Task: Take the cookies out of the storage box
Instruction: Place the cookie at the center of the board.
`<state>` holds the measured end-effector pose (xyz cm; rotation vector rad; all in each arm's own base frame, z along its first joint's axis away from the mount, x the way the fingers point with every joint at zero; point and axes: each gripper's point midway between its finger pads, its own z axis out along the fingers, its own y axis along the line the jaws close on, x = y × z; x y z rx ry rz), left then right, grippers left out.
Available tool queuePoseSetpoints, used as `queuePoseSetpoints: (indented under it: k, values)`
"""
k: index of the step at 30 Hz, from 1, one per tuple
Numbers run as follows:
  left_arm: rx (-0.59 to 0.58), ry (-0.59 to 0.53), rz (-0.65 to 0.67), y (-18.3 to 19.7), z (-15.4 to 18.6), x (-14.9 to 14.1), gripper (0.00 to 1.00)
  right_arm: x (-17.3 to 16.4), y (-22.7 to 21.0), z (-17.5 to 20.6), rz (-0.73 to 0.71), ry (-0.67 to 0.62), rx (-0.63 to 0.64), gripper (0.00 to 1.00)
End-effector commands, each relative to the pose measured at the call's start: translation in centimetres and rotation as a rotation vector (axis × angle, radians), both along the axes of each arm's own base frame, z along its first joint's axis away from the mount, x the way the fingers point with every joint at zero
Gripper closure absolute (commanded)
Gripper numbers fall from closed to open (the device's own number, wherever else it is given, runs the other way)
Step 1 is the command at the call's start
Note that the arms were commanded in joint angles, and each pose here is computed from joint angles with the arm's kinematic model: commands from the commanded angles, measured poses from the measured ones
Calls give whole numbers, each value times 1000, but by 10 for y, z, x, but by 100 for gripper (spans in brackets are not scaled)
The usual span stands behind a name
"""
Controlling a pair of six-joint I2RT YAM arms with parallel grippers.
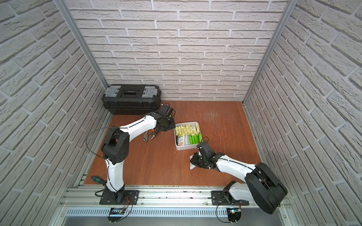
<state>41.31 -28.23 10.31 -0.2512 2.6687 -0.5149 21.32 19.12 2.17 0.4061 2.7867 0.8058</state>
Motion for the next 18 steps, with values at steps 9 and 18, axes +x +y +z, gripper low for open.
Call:
queuePoseSetpoints:
  k: [9, 18]
  values:
    - [-99, -135, 162, 27, 48, -22, 54, -6, -16, -4, 52, 23, -148, 56]
    - [-131, -156, 186, 46, 52, -45, 53, -10, -46, 41, 56, -52, -275, 48]
